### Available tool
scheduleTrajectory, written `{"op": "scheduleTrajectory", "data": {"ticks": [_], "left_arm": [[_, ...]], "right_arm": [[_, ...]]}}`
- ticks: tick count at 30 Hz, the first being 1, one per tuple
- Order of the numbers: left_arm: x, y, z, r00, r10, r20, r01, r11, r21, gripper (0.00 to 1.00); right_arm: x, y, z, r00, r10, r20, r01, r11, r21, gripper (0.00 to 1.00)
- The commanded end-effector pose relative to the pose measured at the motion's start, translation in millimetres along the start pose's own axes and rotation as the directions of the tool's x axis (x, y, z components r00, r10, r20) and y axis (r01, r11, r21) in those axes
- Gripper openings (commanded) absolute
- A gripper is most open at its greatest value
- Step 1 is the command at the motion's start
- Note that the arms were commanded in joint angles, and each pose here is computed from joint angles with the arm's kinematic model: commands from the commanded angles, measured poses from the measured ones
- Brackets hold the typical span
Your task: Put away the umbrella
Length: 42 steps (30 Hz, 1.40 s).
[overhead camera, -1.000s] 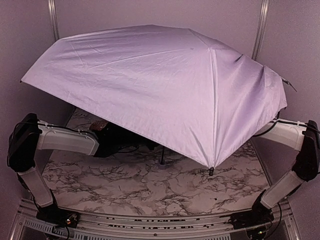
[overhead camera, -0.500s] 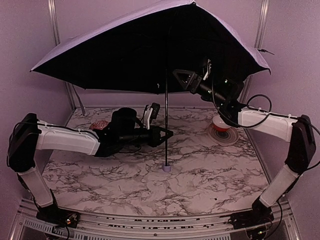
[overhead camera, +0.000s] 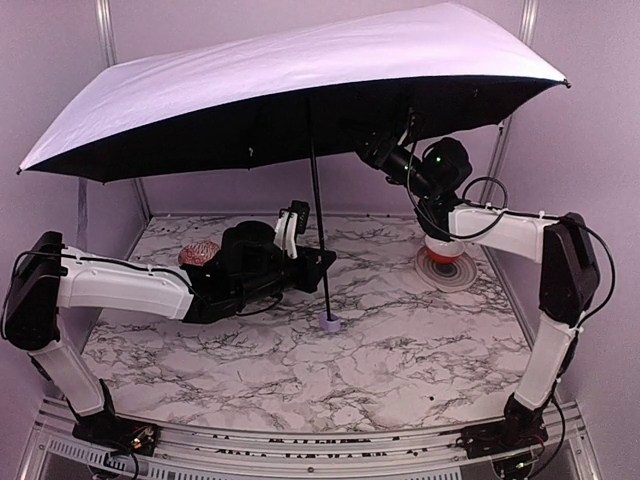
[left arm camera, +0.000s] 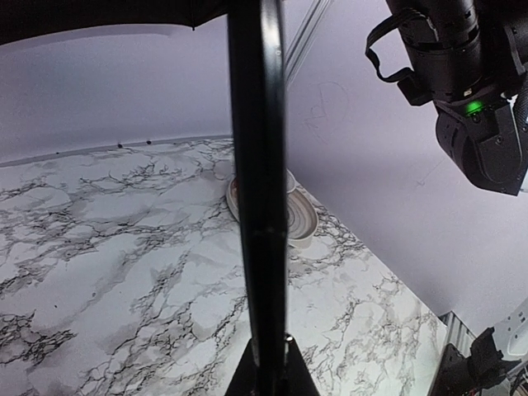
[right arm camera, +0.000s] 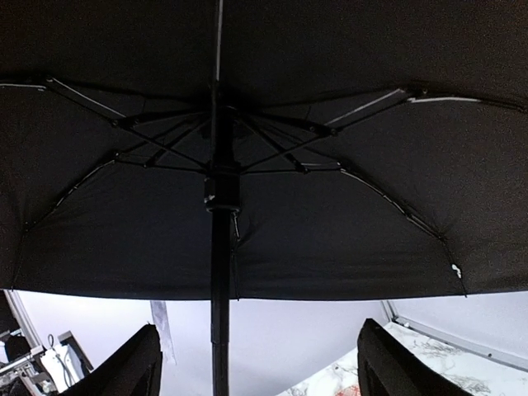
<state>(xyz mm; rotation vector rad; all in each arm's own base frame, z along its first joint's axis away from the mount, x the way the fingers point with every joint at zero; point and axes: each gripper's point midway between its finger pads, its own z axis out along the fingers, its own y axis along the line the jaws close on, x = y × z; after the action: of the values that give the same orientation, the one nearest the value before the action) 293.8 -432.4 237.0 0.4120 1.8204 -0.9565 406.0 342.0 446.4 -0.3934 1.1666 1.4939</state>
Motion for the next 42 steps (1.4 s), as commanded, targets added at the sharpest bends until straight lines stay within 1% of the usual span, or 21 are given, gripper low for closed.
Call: {"op": "scheduleTrajectory", "data": {"ticks": [1, 6, 10, 14, 17, 21, 26, 29, 32, 36, 39, 42], "left_arm": [[-43, -10, -8, 0.992, 0.049, 0.120, -0.049, 0.999, 0.000, 0.00], [-42, -19, -5, 0.994, 0.035, 0.105, -0.040, 0.998, 0.047, 0.00], [-41, -20, -5, 0.994, 0.035, 0.103, -0.040, 0.998, 0.051, 0.00], [-42, -21, -6, 0.994, 0.035, 0.103, -0.041, 0.998, 0.055, 0.00], [-40, -21, -5, 0.995, 0.034, 0.097, -0.040, 0.998, 0.058, 0.00], [-36, -24, -3, 0.996, 0.035, 0.081, -0.042, 0.996, 0.075, 0.00], [-29, -29, 1, 0.998, 0.035, 0.055, -0.041, 0.993, 0.112, 0.00], [-25, -34, 2, 0.998, 0.043, 0.039, -0.048, 0.989, 0.137, 0.00], [-23, -34, 3, 0.999, 0.042, 0.032, -0.046, 0.989, 0.143, 0.00], [-24, -36, 3, 0.999, 0.042, 0.034, -0.047, 0.988, 0.150, 0.00], [-24, -38, 2, 0.998, 0.047, 0.036, -0.052, 0.987, 0.152, 0.00], [-23, -39, 2, 0.998, 0.051, 0.034, -0.055, 0.986, 0.156, 0.00]], "right_arm": [[-22, 20, 8, 0.998, 0.026, 0.058, -0.022, 0.997, -0.074, 0.80], [-22, 18, 14, 0.994, 0.088, 0.061, -0.081, 0.990, -0.114, 0.85], [-25, 19, 17, 0.992, 0.101, 0.071, -0.091, 0.987, -0.132, 0.84], [-29, 20, 20, 0.989, 0.112, 0.094, -0.097, 0.984, -0.152, 0.80], [-28, 22, 27, 0.989, 0.119, 0.087, -0.102, 0.979, -0.175, 0.80], [-25, 23, 41, 0.988, 0.134, 0.070, -0.118, 0.973, -0.200, 0.83], [-27, 32, 56, 0.987, 0.147, 0.059, -0.129, 0.963, -0.236, 0.83], [-23, 32, 62, 0.986, 0.161, 0.048, -0.144, 0.959, -0.245, 0.79], [-25, 38, 64, 0.984, 0.170, 0.053, -0.150, 0.952, -0.268, 0.65], [-25, 39, 63, 0.983, 0.174, 0.066, -0.150, 0.950, -0.273, 0.52], [-26, 40, 61, 0.980, 0.184, 0.079, -0.155, 0.947, -0.281, 0.51], [-27, 39, 61, 0.979, 0.186, 0.086, -0.155, 0.948, -0.279, 0.55]]}}
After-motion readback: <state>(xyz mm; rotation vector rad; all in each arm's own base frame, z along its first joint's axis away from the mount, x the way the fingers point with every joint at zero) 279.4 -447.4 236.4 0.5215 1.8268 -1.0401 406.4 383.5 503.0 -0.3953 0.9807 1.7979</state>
